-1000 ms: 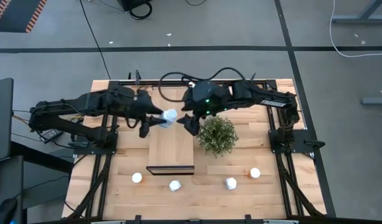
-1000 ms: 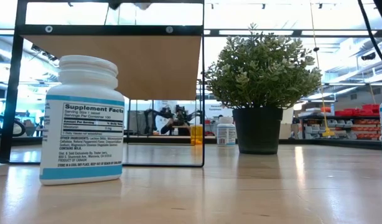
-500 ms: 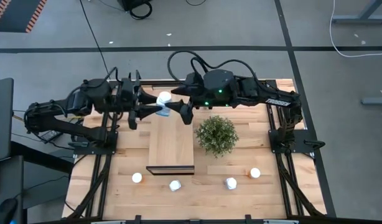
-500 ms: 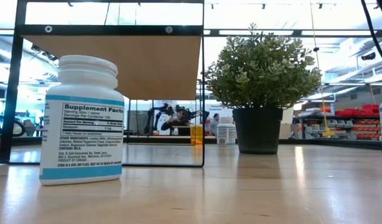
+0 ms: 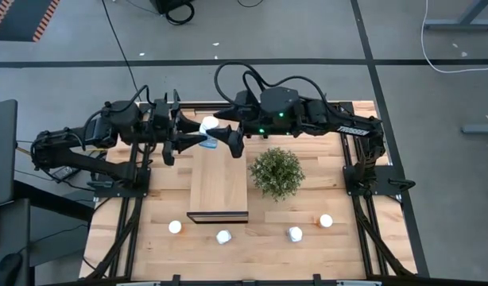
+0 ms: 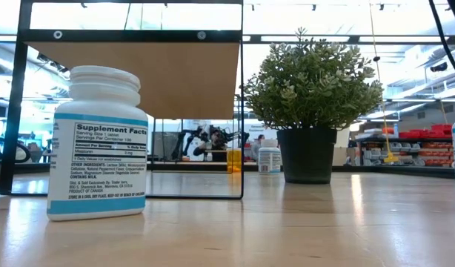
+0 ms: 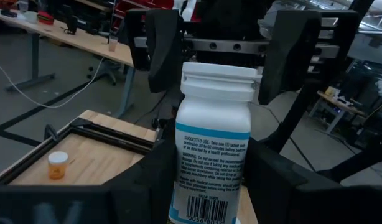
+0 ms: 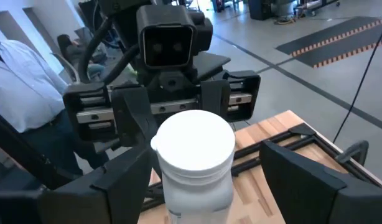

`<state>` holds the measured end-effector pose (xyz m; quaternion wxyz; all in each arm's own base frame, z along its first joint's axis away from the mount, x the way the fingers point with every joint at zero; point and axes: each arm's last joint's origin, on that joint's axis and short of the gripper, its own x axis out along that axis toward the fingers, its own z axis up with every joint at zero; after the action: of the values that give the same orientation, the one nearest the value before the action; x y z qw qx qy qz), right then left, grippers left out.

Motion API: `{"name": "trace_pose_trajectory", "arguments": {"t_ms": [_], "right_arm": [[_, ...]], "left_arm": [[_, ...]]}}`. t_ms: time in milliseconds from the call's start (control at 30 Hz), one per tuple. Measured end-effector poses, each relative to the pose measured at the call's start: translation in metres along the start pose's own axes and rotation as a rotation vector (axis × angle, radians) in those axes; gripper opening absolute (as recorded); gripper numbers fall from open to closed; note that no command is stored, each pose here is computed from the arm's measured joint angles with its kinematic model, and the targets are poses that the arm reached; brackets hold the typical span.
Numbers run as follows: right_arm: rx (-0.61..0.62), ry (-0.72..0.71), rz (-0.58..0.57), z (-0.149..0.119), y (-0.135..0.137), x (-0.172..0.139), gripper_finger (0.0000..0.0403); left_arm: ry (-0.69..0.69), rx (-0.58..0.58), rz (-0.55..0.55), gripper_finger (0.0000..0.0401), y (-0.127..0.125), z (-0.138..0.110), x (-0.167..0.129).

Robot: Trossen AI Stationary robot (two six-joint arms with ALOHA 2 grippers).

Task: Pick and place medicine bottles onto shelf by color
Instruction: Put the top right white pill bottle on the shelf

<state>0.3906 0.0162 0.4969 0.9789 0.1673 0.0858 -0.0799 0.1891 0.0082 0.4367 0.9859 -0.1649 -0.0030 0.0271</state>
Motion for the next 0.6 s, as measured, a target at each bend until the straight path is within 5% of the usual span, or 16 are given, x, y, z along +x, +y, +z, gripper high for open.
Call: {"name": "trace_pose_trajectory", "arguments": {"t_ms": [233,600], "right_arm": [[0.001,-0.001,0.002,0.0001,0.0001,0.0000,0.0290],[0.029,0.017,0.000,-0.0041,-0.0007,0.0032,0.0210]], "left_arm": [[0.001,0.001,0.001,0.0172,0.0000,-0.0001,0.0001],[0.007,0.001,0.005,0.0172,0.0005,-0.0012,0.0026]]}}
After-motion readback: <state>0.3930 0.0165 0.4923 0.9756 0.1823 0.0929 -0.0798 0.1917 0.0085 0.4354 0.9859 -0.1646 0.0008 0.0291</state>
